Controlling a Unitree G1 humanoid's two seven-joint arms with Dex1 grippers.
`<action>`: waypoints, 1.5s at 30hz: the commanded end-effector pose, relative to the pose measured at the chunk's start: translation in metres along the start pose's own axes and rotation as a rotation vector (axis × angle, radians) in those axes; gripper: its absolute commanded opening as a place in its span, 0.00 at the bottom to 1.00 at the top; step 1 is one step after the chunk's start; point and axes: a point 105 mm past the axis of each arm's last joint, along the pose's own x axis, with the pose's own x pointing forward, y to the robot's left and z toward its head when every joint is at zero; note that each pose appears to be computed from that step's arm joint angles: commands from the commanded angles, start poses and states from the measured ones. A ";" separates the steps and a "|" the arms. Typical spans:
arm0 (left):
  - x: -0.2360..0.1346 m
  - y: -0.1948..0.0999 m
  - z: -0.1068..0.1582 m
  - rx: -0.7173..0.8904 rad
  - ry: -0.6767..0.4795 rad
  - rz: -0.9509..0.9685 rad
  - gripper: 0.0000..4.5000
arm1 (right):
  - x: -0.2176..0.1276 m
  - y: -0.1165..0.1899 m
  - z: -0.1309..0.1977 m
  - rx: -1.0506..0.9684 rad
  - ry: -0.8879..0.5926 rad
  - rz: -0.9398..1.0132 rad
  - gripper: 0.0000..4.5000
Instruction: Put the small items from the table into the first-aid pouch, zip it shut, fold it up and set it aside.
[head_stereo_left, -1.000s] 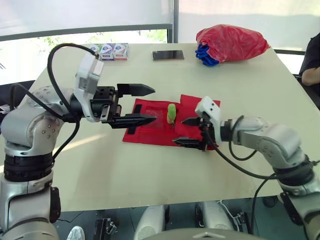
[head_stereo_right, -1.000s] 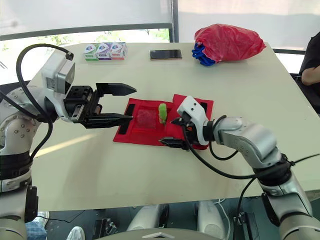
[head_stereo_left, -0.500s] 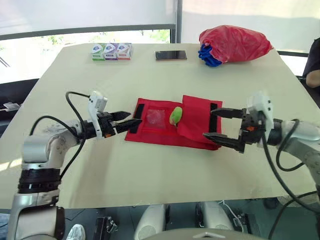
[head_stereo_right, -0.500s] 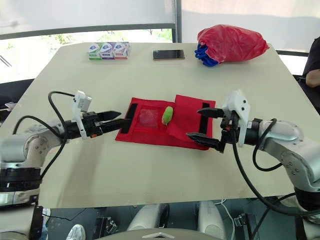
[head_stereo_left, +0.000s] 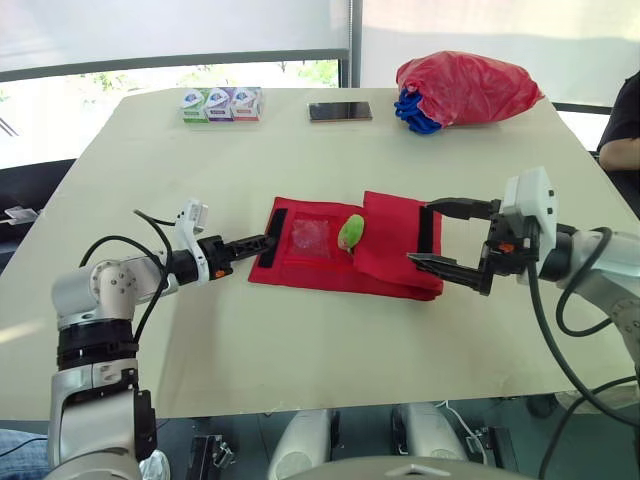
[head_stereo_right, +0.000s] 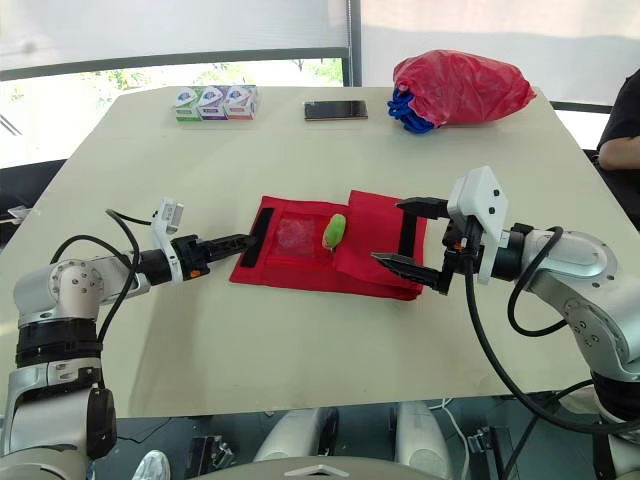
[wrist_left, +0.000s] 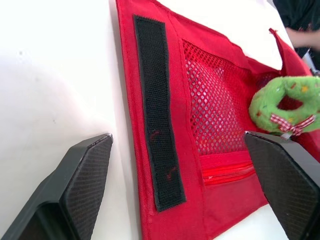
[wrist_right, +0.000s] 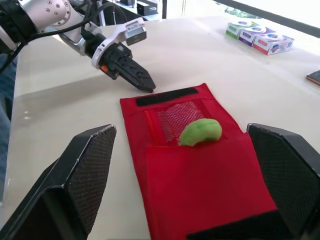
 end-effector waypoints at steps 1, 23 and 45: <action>0.006 -0.014 -0.024 -0.109 0.108 -0.107 1.00 | 0.003 0.003 0.012 -0.059 -0.038 0.012 1.00; -0.006 -0.026 0.003 -0.346 -0.054 -0.258 0.57 | 0.023 0.003 0.017 -0.089 -0.059 0.050 1.00; -0.017 -0.022 0.000 -0.241 -0.039 -0.239 0.00 | 0.052 -0.042 -0.036 -0.106 0.100 -0.016 0.28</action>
